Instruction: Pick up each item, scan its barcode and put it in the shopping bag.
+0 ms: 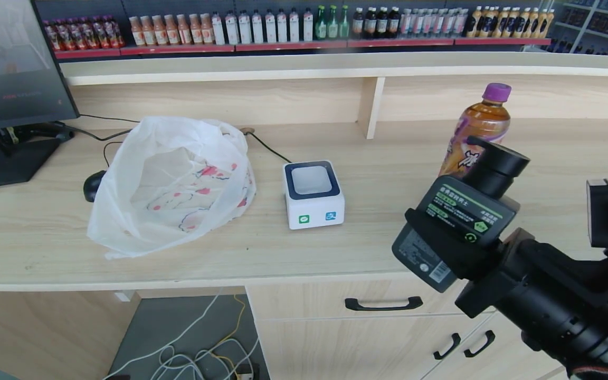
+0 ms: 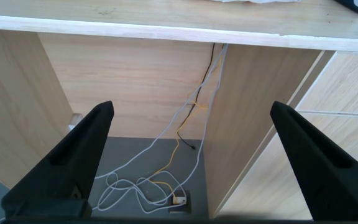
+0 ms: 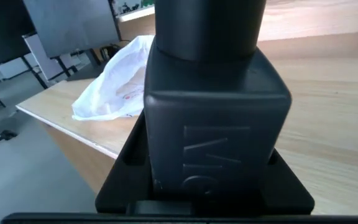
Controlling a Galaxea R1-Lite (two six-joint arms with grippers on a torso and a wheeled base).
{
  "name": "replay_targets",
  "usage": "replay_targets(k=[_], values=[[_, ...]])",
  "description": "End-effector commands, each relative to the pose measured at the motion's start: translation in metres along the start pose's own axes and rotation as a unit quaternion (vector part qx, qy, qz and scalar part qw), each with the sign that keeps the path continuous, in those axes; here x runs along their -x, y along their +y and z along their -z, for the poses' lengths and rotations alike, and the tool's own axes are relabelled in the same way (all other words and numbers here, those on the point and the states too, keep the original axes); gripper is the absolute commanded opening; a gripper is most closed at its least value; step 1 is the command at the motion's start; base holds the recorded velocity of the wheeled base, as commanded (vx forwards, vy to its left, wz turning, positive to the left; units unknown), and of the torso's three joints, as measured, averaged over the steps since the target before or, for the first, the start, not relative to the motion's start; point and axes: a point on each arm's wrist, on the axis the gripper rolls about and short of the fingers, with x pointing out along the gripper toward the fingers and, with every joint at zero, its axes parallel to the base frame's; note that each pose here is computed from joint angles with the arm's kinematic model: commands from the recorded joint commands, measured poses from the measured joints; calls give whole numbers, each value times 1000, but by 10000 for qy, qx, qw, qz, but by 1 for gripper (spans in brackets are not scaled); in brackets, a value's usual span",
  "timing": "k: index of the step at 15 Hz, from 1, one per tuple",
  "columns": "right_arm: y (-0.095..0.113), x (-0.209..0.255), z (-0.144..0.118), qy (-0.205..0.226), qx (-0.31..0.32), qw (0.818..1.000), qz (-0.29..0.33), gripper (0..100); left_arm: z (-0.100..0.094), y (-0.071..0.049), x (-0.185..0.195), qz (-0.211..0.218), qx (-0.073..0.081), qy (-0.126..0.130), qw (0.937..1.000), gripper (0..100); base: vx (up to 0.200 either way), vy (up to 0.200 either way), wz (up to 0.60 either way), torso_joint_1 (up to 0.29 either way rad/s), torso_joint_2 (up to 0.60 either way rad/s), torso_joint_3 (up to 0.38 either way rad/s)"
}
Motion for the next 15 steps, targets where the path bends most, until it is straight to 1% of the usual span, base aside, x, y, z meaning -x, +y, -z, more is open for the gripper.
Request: replay_targets(k=[1, 3, 6, 7, 8, 11, 15], values=[[0, -5, 1, 20, -188, 9997, -164, 0, 0, 0, 0, 0, 0, -3, 10000, 100, 0, 0, 0, 0, 0, 0], [2, -15, -3, -76, -743, 9965, -379, 0, 0, 0, 0, 0, 0, -3, 10000, 100, 0, 0, 0, 0, 0, 0], [5, -36, -18, -486, -1301, 9890, -516, 0, 0, 0, 0, 0, 0, -3, 10000, 100, 0, 0, 0, 0, 0, 0], [6, -40, -21, -585, -1371, 9873, -551, 0, 0, 0, 0, 0, 0, -3, 10000, 100, 0, 0, 0, 0, 0, 0], [6, -41, -22, -589, -1437, 9861, -582, 0, 0, 0, 0, 0, 0, -3, 10000, 100, 0, 0, 0, 0, 0, 0], [7, -41, -22, -525, -1421, 9854, -778, 0, 0, 0, 0, 0, 0, -3, 10000, 100, 0, 0, 0, 0, 0, 0], [7, -39, -21, -509, -1507, 9841, -787, 0, 0, 0, 0, 0, 0, -3, 10000, 100, 0, 0, 0, 0, 0, 0]])
